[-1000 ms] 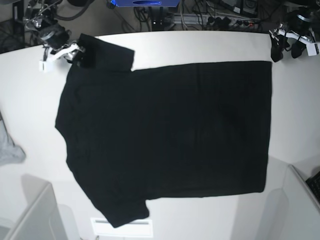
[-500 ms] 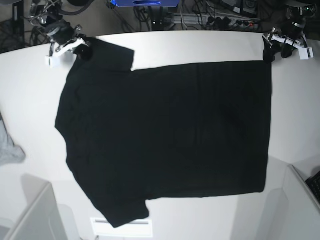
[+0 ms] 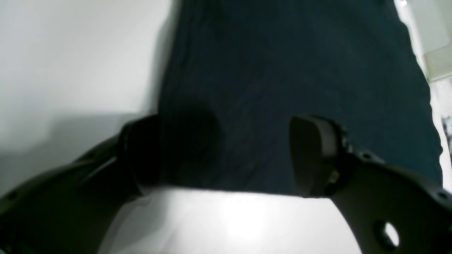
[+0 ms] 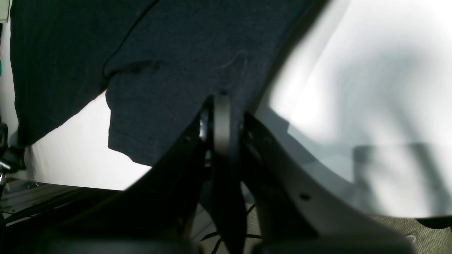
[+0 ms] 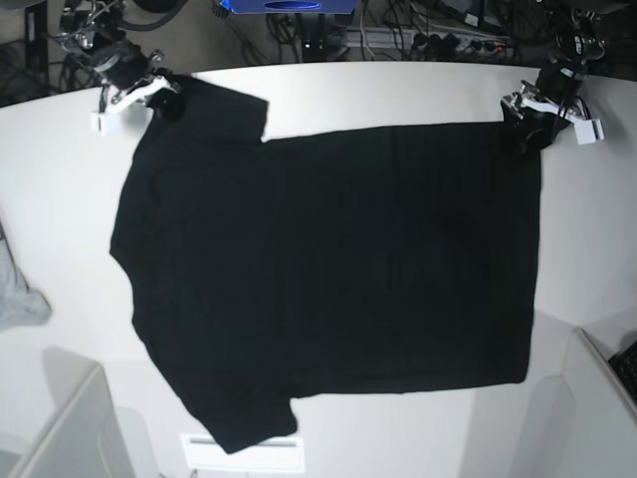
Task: Fold the T-shirt properly
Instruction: 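Grasp the black T-shirt's edge with the left and right grippers, then lift the held shirt edge and pull it toward the arms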
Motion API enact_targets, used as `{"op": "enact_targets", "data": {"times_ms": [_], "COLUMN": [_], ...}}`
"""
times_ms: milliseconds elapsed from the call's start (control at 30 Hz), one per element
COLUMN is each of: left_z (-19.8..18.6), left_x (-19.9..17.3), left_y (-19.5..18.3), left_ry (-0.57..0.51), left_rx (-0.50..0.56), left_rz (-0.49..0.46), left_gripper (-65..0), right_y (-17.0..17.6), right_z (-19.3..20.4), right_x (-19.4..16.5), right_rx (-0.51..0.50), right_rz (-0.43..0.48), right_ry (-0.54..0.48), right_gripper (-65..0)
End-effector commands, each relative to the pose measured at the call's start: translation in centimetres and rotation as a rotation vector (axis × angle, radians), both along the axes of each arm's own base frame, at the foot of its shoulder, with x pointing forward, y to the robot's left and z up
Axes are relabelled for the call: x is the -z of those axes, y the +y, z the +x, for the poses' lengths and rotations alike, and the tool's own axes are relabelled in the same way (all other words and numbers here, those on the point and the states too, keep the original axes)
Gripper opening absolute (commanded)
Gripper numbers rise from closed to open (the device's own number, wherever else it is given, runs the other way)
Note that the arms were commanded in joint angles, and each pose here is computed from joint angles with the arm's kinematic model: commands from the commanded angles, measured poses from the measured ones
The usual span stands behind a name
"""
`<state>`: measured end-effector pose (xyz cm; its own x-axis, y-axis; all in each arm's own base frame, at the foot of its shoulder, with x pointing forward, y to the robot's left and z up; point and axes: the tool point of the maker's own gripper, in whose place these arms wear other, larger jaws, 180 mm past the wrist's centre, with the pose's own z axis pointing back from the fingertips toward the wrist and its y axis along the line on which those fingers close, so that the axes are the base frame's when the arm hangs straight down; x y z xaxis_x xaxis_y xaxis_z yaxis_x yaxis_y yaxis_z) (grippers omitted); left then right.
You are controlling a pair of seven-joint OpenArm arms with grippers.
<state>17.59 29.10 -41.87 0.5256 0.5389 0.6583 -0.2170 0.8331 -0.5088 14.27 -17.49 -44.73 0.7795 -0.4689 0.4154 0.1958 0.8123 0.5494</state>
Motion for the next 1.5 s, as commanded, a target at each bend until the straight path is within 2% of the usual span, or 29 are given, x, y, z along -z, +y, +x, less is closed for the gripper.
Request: {"op": "enact_targets", "data": {"times_ms": [0, 200, 267, 400, 500, 1000, 1200, 1367, 1467], "left_z": [-1.0, -1.0, -0.4, 0.1, -0.4, -3.0, -4.4, -4.5, -4.1], "left_x": [1.3, 1.7, 1.5, 1.8, 2.4, 0.6, 0.2, -1.3, -2.3], "left_y": [-0.4, -0.8, -0.8, -0.8, -1.4, -1.1, -0.5, -1.2, -1.9], "left_ry": [0.067, 0.072, 0.060, 0.057, 0.124, 0.169, 0.200, 0.179, 0.152], "left_rx": [0.016, 0.015, 0.017, 0.009, 0.063, 0.145, 0.174, 0.214, 0.235], "left_rz": [-0.005, -0.018, -0.019, -0.029, -0.038, 0.047, 0.083, 0.114, 0.129], "left_gripper": [-11.8, -12.3, -17.9, -43.1, -65.0, -65.0, -65.0, -65.0, -65.0], "right_y": [-0.4, -0.4, -0.4, -0.4, -0.5, -0.4, -0.3, -1.6, -1.6], "right_z": [-1.1, -1.2, -1.2, -1.1, -1.3, -4.2, -5.0, -5.7, -5.2], "right_x": [0.6, 0.6, 0.6, 0.6, 0.6, 0.3, -1.2, -3.0, -4.0], "right_rx": [-0.013, -0.013, -0.013, -0.011, -0.010, -0.020, -0.042, 0.006, -0.003], "right_rz": [-0.025, -0.025, -0.025, -0.026, -0.027, -0.041, -0.071, -0.117, -0.137], "right_ry": [0.053, 0.054, 0.054, 0.051, 0.053, 0.093, 0.079, 0.058, 0.030], "right_gripper": [-65.0, -65.0, -65.0, -65.0, -65.0, -65.0, -65.0, -65.0, -65.0]}}
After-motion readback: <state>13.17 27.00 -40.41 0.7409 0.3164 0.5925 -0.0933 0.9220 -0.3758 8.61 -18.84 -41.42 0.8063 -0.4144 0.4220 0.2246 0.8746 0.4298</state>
